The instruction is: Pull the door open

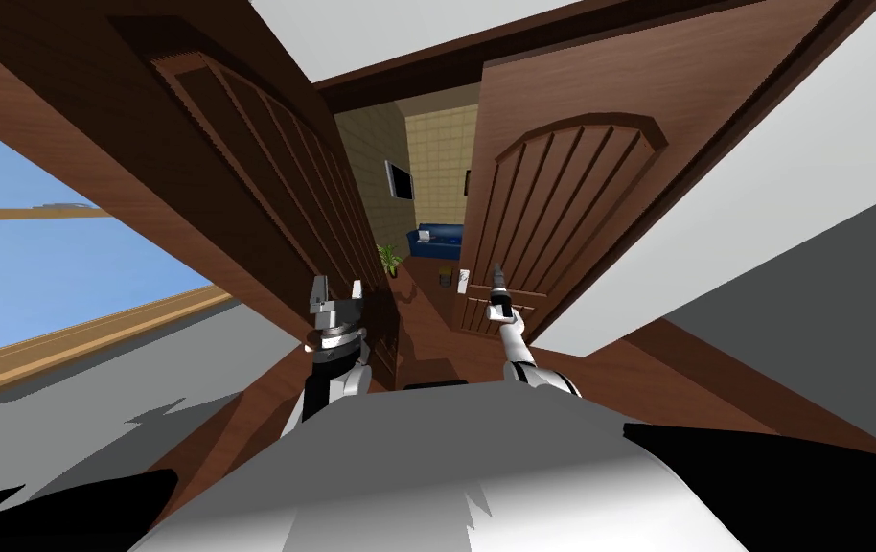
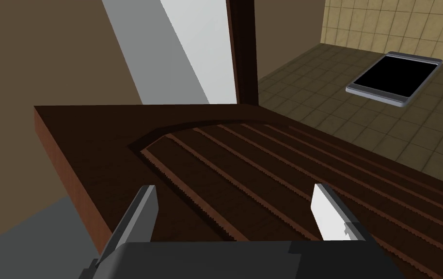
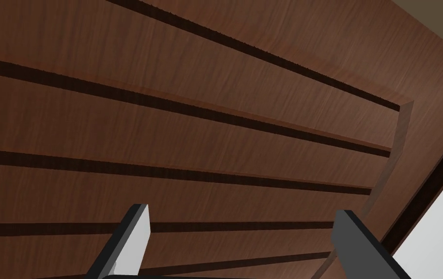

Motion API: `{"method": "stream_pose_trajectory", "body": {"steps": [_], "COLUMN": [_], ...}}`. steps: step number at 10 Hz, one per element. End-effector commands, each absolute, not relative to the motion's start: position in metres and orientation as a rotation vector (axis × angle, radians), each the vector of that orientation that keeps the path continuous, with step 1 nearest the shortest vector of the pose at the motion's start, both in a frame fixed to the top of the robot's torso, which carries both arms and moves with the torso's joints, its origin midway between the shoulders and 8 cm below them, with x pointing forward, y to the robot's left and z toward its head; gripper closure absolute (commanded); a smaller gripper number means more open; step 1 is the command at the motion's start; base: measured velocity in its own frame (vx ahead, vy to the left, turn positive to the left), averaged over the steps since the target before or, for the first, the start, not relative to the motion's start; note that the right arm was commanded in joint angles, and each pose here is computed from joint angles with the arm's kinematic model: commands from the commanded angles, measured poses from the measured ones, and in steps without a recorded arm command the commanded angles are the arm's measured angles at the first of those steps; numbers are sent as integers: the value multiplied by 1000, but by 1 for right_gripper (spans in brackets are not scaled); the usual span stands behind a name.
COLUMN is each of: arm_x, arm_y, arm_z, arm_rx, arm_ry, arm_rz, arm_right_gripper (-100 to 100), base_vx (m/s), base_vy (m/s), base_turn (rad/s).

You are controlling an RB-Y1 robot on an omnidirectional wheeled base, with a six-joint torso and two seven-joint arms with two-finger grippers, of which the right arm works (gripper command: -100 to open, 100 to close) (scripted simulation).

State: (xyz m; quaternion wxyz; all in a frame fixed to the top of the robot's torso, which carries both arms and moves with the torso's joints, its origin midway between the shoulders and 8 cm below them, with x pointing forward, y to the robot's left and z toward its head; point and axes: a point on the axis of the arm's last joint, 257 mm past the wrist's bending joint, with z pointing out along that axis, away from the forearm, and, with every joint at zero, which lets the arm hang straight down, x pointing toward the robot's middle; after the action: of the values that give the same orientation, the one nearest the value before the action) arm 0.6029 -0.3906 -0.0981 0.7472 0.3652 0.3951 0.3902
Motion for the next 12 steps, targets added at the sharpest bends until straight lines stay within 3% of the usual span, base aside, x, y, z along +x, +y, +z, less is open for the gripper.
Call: {"method": "stream_pose_trajectory", "body": {"steps": [1,12], "arm_x": [604,604], "arm_y": [-397,-427], "arm_z": [-108,-178], "arm_rx": [832,1056], "arm_ry": [863,848], "arm_rz": [844,808], "arm_right_gripper": [-100,-100], "base_vx": [22,15], "base_vy": [2,-3], "base_turn": [75,76]}}
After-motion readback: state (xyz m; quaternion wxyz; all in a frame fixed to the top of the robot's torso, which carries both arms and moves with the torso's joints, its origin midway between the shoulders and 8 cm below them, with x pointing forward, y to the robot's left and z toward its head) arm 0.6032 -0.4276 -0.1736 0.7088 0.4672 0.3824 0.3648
